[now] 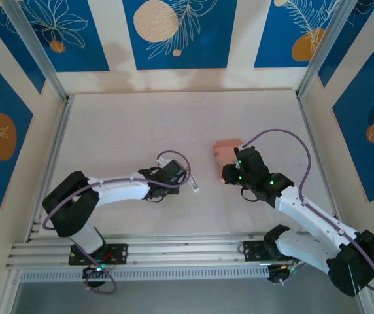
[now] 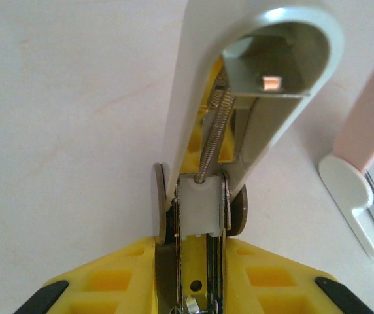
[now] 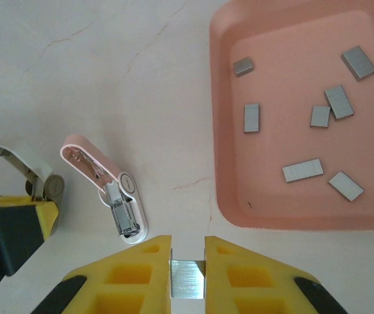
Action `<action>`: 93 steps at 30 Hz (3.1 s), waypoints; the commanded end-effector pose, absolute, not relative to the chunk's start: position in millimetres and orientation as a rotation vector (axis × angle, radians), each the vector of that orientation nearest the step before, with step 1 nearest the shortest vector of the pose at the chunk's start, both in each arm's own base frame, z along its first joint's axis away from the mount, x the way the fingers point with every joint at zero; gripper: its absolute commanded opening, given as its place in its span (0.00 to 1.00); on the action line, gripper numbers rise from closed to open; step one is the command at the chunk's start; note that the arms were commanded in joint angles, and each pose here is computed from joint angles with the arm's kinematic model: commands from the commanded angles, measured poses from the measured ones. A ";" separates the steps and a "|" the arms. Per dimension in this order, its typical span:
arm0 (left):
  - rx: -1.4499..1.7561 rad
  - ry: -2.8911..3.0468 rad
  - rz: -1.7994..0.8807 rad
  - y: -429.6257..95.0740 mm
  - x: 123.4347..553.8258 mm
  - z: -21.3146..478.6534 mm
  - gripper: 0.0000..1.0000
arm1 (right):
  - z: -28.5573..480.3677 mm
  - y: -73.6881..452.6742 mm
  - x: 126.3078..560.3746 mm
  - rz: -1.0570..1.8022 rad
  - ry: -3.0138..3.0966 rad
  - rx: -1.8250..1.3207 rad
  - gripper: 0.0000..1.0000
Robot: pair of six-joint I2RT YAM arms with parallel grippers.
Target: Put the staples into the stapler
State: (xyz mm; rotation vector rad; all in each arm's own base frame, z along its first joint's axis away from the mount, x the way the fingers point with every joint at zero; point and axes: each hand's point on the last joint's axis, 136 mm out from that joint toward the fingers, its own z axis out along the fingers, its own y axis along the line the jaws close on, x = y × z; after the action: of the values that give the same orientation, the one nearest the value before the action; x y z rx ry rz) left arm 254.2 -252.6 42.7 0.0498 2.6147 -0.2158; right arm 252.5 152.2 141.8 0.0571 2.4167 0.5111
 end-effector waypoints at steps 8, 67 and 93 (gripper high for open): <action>-0.044 2.637 -0.217 -254.2 231.9 29.4 0.31 | 143.0 161.3 251.1 0.571 2.409 0.018 0.17; 0.090 2.472 -0.915 -275.9 231.3 47.8 0.43 | 133.3 230.3 251.5 0.477 2.467 -0.052 0.16; -0.147 2.154 -0.589 -163.1 249.9 87.9 0.65 | 114.7 307.4 239.7 0.532 2.421 -0.344 0.16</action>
State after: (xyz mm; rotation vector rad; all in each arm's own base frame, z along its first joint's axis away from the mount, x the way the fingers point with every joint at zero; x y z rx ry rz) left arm 246.2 -193.7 94.0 -0.0970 2.1850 -0.7479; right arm 231.5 283.8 100.2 -0.2884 2.4966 0.4939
